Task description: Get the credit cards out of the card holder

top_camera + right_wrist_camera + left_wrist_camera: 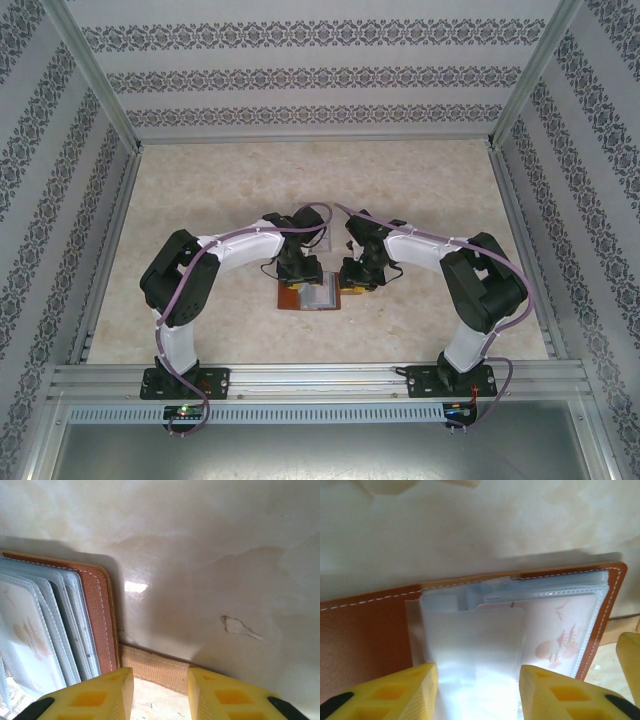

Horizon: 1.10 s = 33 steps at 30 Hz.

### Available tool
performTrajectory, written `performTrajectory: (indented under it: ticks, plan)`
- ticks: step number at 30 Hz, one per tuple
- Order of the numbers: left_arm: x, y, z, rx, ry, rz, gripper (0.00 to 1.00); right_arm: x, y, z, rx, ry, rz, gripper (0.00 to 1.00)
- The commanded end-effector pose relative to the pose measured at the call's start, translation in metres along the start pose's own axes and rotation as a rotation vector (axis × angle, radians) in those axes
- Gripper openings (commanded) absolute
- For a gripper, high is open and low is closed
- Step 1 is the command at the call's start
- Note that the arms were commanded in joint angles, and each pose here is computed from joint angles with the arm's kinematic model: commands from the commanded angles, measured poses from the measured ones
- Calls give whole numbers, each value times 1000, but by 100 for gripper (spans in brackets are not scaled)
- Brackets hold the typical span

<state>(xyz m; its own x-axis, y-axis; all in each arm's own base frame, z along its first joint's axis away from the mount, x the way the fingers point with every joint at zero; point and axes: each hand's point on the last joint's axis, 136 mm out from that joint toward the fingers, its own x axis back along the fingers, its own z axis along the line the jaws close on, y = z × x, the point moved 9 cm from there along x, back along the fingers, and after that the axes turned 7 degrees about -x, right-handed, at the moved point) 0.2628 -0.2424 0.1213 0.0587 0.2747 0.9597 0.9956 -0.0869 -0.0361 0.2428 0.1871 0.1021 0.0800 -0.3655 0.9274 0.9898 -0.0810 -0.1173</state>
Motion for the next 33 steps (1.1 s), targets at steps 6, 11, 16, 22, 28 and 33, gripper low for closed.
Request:
performTrajectory:
  ticks: [6, 11, 16, 22, 28, 33]
  plan:
    - [12, -5, 4, -14, 103, -11, 52, -2, -4, -10, -12, -37, 2, 36]
    - [16, -6, 3, -16, 95, -24, 52, -2, -4, -10, -13, -35, 1, 36]
    - [28, -4, -7, -22, 18, -63, 47, 0, -5, -10, -11, -34, -2, 36]
    - [32, -1, -24, -36, -157, -65, 45, 0, -5, -10, -11, -34, -2, 36]
    - [15, 2, -32, -34, -249, -9, 46, 2, -4, -9, -11, -34, -4, 36]
    - [2, 2, -31, -32, -252, 32, 49, 2, -5, -10, -14, -35, -3, 36]
